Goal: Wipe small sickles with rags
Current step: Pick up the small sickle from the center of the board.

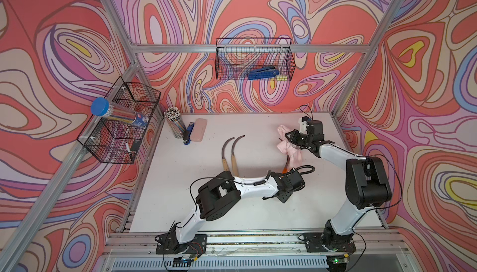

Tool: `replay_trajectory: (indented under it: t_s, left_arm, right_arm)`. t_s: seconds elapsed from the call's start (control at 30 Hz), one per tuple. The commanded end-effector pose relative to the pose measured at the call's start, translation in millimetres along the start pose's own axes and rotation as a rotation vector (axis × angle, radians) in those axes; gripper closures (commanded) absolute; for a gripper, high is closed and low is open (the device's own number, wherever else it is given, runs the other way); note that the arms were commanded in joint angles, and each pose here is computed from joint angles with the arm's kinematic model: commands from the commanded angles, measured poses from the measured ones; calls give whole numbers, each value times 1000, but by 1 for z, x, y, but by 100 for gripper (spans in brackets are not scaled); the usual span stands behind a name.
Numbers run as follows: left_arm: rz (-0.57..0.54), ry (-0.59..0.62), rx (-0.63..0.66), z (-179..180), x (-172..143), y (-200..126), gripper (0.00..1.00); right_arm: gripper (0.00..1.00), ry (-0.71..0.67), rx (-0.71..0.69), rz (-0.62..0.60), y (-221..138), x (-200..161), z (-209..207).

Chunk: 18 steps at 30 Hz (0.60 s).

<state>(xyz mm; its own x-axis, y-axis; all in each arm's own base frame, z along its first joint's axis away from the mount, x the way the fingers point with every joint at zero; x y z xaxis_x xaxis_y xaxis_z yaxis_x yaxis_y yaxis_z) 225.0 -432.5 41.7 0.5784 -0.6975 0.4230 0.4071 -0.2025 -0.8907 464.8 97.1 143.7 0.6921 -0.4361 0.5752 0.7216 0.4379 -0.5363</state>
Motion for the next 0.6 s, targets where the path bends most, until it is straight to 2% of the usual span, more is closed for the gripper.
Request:
replay_trajectory:
  t_s: [0.0, 0.1, 0.33, 0.57]
  left_arm:
    - [82, 42, 82, 10, -20, 12, 41]
    - [93, 53, 95, 9, -23, 16, 45]
    - [110, 61, 100, 10, -31, 20, 65]
    - [95, 46, 85, 9, -33, 19, 76]
  right_arm:
    - [100, -1, 14, 5, 4, -2, 1]
    - [100, -1, 19, 8, 4, -3, 2]
    - [100, -3, 18, 9, 4, -3, 1]
    - [100, -5, 33, 11, 2, -4, 4]
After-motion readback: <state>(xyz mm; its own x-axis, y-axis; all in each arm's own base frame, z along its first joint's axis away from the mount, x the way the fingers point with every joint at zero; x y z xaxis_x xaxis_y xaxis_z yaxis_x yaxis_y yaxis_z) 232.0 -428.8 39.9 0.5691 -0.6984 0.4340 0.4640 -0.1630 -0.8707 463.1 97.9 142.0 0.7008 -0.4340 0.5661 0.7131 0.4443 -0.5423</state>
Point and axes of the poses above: each gripper's point midway between its finger pads, its own y axis out along the fingers, its own z axis along the line the jaws close on, x = y × z, the point moved 2 cm from there along -y, back along the fingers, and after that the axes turned 4 degrees about y, right-handed, at the moved point
